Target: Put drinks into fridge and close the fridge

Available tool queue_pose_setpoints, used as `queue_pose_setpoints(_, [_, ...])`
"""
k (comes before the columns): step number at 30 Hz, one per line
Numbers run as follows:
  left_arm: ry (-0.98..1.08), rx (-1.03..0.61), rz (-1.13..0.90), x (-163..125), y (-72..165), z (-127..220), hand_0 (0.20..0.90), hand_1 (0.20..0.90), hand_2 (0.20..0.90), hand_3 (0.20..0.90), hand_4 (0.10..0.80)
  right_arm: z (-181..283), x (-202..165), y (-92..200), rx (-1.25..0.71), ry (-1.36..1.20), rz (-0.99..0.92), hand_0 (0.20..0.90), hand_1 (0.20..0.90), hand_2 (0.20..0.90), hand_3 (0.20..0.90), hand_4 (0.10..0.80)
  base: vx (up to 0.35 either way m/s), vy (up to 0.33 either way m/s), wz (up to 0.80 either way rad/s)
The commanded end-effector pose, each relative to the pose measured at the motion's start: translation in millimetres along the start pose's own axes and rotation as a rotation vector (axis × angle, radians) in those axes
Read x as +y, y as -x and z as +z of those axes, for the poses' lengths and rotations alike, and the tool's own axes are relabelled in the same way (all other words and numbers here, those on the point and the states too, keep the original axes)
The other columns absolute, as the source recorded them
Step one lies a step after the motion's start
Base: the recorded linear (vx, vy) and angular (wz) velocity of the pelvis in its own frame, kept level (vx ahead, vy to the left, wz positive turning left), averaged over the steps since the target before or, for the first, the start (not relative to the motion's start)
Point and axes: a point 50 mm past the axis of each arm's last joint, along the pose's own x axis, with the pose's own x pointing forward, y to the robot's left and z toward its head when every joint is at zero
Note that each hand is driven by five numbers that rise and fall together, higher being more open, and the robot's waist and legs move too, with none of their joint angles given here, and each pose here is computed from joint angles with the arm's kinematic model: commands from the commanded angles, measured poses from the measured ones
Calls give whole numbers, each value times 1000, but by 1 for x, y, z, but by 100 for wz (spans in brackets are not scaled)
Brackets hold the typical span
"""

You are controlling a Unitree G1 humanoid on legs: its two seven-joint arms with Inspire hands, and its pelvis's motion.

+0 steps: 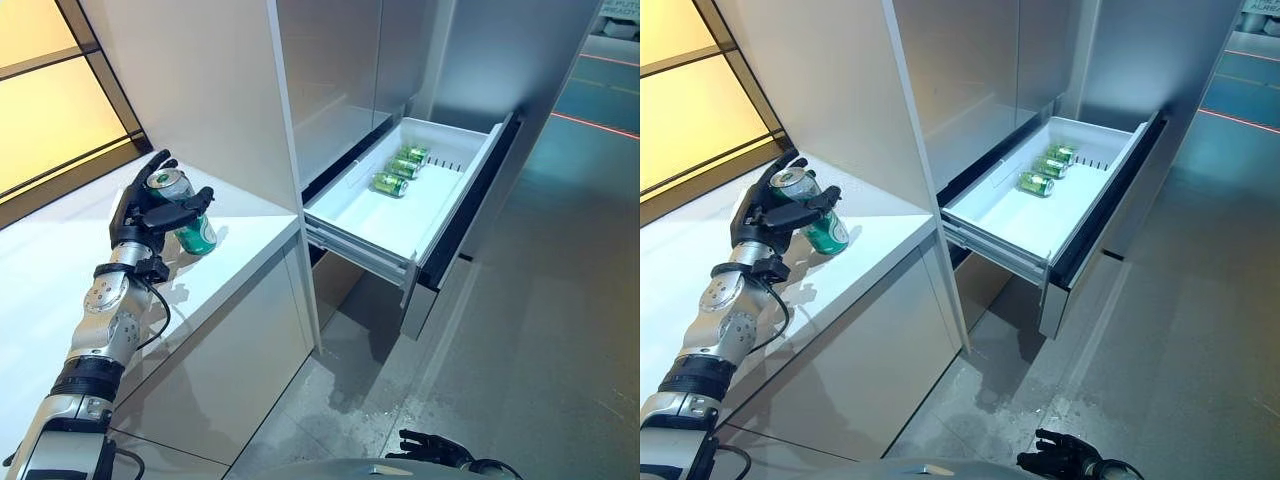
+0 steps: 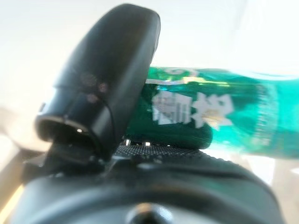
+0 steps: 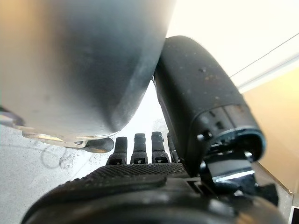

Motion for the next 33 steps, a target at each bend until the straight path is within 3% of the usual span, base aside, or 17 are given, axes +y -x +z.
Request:
queue_pose_setpoints(1, [103,-486,-150,-48,-30,101,300,300,300,200,100,-12,-17,9,80,67,-18,900,900,900,900,800,0,0,0])
queue_pose_setpoints(11, [-12,-424,-170,-57,-34,99,300,300,300,200,100,-10,-17,8,73,73,-13,900,900,900,900,800,-3,0,0])
queue_pose_setpoints(12, [-19,-414,-162,-55,-34,98,561,561,561,505,405,-10,-17,8,73,72,-13,900,900,900,900,800,0,0,0])
queue_pose_setpoints(15, [-34,-389,-147,-52,-35,95,561,561,561,505,405,-10,-17,8,73,70,-14,900,900,900,900,800,0,0,0])
queue_pose_setpoints(16, [-70,-345,-108,-41,-36,87,900,900,900,900,800,-11,-18,9,70,64,-19,900,900,900,900,800,0,0,0])
queue_pose_setpoints(33, [-201,-289,-32,-17,-38,82,900,900,900,900,800,-10,-19,9,61,50,-28,900,900,900,900,800,0,0,0])
